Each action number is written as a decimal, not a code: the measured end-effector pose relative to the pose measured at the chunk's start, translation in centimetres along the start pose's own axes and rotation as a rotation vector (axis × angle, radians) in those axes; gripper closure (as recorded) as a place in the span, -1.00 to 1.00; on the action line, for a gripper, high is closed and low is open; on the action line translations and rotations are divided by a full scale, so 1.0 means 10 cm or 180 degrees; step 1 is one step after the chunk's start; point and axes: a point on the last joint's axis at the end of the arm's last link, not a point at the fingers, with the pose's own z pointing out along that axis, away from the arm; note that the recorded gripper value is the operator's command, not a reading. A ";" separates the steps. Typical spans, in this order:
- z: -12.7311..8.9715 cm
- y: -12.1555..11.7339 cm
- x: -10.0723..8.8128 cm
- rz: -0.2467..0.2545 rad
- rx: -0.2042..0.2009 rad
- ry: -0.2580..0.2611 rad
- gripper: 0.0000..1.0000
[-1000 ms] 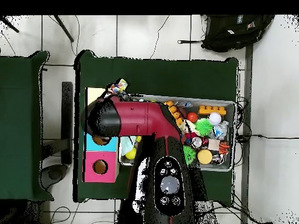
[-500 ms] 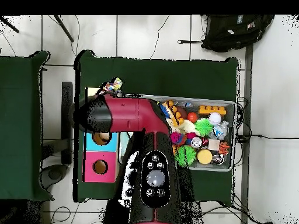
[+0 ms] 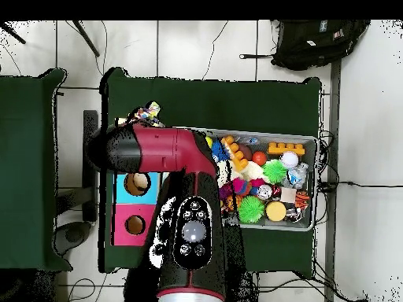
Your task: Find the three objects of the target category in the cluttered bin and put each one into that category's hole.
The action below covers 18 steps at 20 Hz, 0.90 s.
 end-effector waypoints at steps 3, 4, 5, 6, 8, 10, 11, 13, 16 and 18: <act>0.02 0.06 0.01 0.0007 -0.0004 -0.0001 1.00; 0.03 0.09 0.02 0.0009 -0.0004 0.0000 1.00; 0.04 0.15 0.04 0.0012 -0.0005 0.0003 1.00; 0.04 0.17 0.04 0.0009 -0.0002 0.0004 1.00; 0.04 0.22 0.06 0.0004 0.0002 0.0009 1.00; 0.05 0.33 0.07 0.0011 -0.0003 0.0017 1.00; 0.05 0.36 0.08 0.0017 -0.0005 0.0019 1.00; 0.06 0.40 0.08 0.0021 -0.0007 0.0014 1.00; 0.09 0.48 0.06 0.0051 -0.0021 0.0007 1.00; 0.11 0.49 0.05 0.0067 -0.0021 0.0002 1.00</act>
